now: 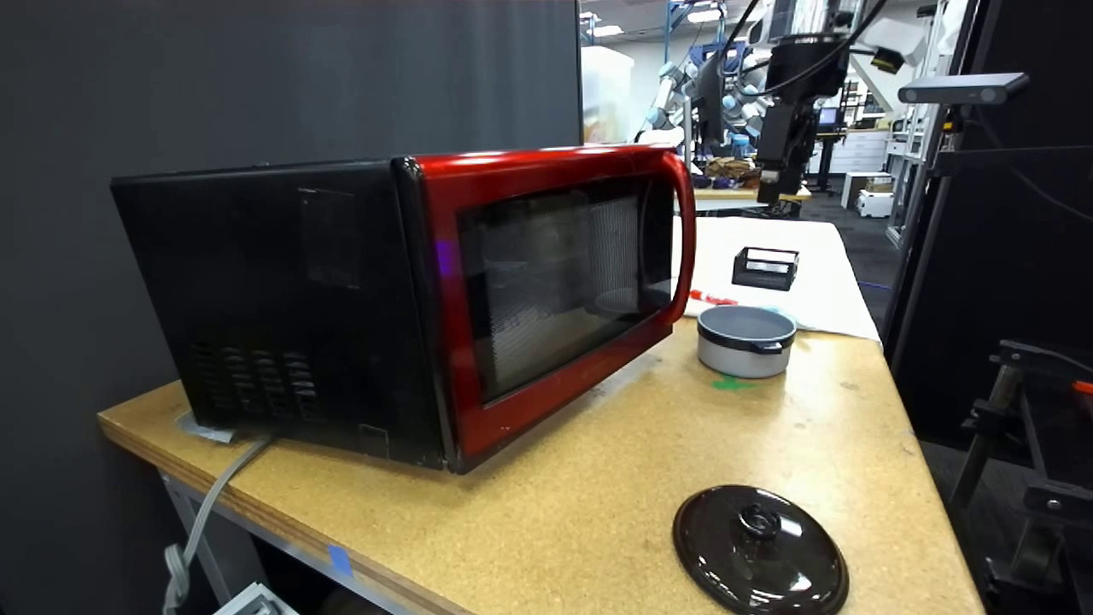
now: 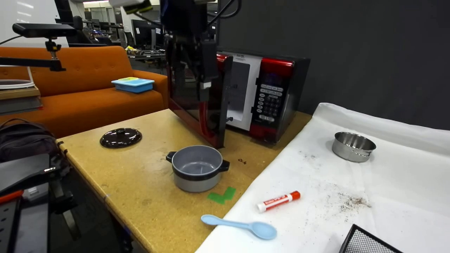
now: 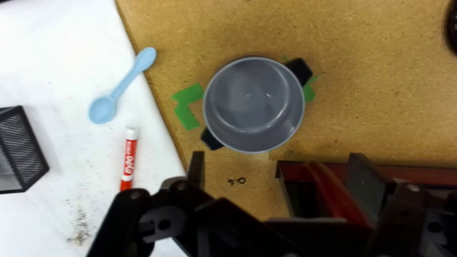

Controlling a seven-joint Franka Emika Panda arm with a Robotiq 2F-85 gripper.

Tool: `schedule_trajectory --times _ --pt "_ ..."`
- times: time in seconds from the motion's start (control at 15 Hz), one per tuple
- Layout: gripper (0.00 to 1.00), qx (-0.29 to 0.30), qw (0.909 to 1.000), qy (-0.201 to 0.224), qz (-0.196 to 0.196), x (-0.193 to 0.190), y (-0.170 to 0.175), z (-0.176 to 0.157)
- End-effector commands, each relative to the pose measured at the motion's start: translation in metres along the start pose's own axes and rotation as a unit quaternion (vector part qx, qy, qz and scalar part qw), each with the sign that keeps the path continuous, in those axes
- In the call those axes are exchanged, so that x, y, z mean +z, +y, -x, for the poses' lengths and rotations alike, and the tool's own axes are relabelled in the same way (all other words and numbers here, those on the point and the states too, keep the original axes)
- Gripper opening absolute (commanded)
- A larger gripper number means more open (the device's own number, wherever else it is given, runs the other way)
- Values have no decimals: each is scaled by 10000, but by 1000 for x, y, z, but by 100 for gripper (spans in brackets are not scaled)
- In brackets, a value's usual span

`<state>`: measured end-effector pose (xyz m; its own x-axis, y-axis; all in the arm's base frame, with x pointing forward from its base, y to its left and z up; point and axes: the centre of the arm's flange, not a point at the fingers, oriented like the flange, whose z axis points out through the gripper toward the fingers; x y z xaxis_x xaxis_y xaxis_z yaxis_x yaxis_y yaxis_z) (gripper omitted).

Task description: Pick the marker from the bowl and put it on the table, then open the microwave and pick the black object and put it in

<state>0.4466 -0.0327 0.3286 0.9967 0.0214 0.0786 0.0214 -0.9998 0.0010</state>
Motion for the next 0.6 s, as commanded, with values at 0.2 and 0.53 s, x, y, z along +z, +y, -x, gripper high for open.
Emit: schedule_trajectory --times 0.2,0.53 --pt "100 602 9978 -246 156 -57 57 -45" --pt "100 689 9970 -312 189 -79 36 -101"
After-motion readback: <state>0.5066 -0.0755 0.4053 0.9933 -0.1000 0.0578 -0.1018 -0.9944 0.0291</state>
